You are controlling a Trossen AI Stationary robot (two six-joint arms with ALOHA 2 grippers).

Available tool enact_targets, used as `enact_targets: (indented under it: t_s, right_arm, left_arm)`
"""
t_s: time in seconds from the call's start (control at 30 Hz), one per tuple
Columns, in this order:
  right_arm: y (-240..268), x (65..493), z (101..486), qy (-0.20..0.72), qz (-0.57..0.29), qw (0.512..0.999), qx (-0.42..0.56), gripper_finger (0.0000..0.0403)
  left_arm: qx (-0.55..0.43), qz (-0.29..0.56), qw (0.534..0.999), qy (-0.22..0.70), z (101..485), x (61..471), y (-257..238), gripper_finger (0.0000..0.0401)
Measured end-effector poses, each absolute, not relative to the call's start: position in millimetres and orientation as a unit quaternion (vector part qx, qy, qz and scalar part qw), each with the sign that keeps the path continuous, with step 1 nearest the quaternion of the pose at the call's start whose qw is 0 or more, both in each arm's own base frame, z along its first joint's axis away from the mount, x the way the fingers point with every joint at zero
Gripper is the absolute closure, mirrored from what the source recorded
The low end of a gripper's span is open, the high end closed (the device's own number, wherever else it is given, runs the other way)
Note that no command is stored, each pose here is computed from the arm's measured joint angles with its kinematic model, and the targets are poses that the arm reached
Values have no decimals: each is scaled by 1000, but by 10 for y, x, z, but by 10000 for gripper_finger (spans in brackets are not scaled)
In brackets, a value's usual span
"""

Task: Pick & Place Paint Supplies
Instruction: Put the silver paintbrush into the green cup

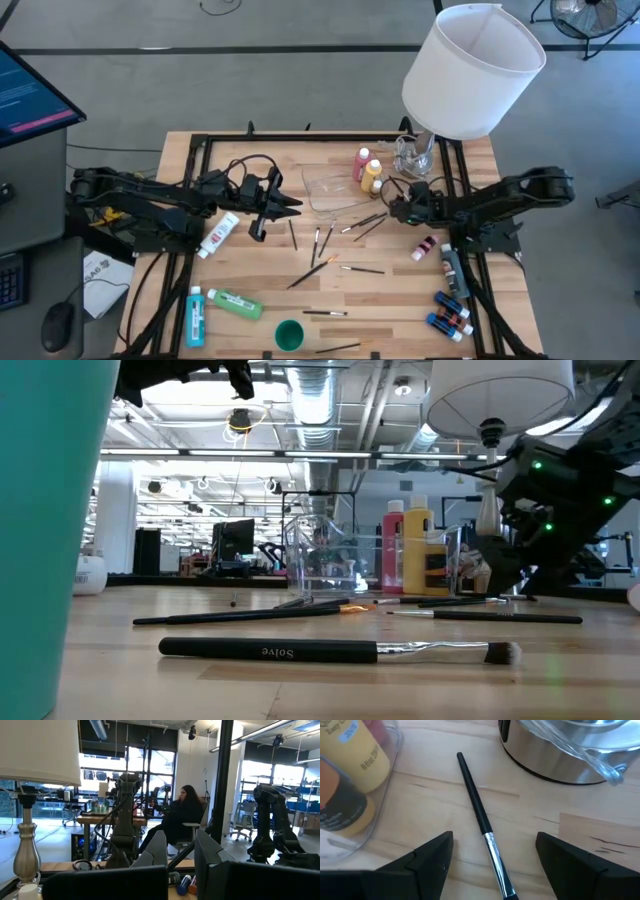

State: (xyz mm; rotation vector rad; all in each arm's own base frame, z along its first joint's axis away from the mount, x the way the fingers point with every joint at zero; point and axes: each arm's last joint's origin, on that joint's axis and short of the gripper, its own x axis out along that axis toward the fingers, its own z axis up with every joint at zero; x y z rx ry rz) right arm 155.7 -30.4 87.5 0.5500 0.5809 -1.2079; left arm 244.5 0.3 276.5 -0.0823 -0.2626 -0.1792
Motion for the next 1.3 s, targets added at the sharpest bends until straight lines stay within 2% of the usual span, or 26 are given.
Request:
enact_targets:
  t_s: [0.33, 0.47, 0.6, 0.97, 1.3]
  right_arm:
    - [-307, 1564, 782, 281, -564, 743, 226, 122]
    - [-303, 1568, 761, 278, -569, 740, 227, 134]
    - [-260, 1564, 774, 275, -561, 747, 229, 167]
    - [-214, 1532, 777, 281, -560, 743, 235, 290]
    - [-115, 1541, 788, 286, -547, 751, 236, 348]
  left_arm:
    - [-40, -89, 986, -134, 2770, 2443, 3, 400]
    - [-40, -89, 986, -134, 2771, 2443, 3, 400]
    - [-40, -89, 986, -134, 2771, 2443, 3, 400]
    - [-41, -89, 986, -133, 2770, 2443, 3, 400]
    - [-41, -89, 986, -131, 2766, 2445, 3, 400]
